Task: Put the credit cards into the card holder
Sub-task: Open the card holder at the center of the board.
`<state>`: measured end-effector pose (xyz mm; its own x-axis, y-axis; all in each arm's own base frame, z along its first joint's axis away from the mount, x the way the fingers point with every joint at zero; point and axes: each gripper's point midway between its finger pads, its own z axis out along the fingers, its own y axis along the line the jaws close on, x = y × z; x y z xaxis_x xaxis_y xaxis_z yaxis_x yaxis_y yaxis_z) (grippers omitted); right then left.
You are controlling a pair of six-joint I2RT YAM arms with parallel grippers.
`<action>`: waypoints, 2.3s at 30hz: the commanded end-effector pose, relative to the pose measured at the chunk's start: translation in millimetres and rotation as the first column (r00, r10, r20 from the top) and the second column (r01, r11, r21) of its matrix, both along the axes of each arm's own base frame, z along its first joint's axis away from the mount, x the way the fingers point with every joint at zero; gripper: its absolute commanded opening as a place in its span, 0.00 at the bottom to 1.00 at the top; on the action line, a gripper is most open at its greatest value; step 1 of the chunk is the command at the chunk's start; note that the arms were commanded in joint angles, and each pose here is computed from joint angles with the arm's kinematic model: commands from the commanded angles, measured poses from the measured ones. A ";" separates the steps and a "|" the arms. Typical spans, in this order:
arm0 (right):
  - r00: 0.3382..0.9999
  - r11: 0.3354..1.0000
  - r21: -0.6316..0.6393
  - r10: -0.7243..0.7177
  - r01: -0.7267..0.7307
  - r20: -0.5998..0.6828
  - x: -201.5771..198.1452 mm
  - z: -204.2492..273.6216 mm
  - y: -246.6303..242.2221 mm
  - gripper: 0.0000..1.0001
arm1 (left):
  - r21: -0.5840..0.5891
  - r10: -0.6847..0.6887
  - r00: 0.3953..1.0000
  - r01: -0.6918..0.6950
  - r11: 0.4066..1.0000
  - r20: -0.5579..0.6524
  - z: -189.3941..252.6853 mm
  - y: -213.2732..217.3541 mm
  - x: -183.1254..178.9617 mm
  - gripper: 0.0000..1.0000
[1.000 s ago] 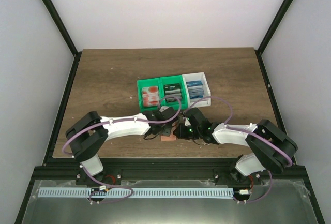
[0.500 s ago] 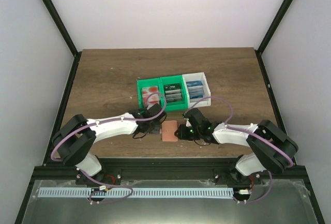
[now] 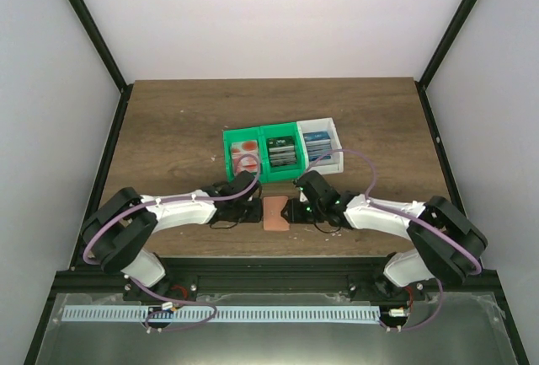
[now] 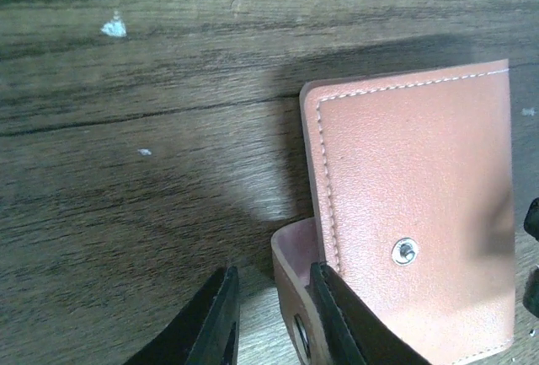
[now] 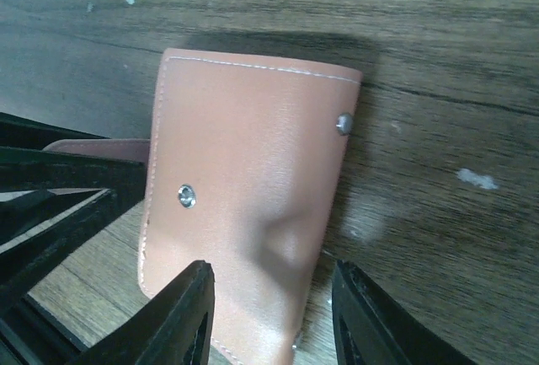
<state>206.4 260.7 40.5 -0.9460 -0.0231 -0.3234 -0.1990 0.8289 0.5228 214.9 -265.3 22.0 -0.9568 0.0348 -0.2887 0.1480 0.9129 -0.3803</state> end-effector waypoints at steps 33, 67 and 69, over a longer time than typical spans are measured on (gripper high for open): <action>0.998 0.993 0.117 -0.001 -0.006 0.063 6.1 58.3 31.3 0.74 | -0.363 -0.095 0.990 0.126 0.923 0.103 77.9 -35.6 -9.2 0.00; 0.980 0.976 -0.138 -0.154 0.171 0.123 19.9 39.4 -22.0 0.68 | -0.202 -0.039 0.992 0.063 0.977 0.122 61.4 -8.8 -0.3 0.00; 0.979 0.977 -0.137 -0.146 0.166 0.144 22.1 45.0 -21.9 0.70 | -0.204 -0.040 0.992 0.064 0.977 0.121 61.2 -9.2 -0.2 0.00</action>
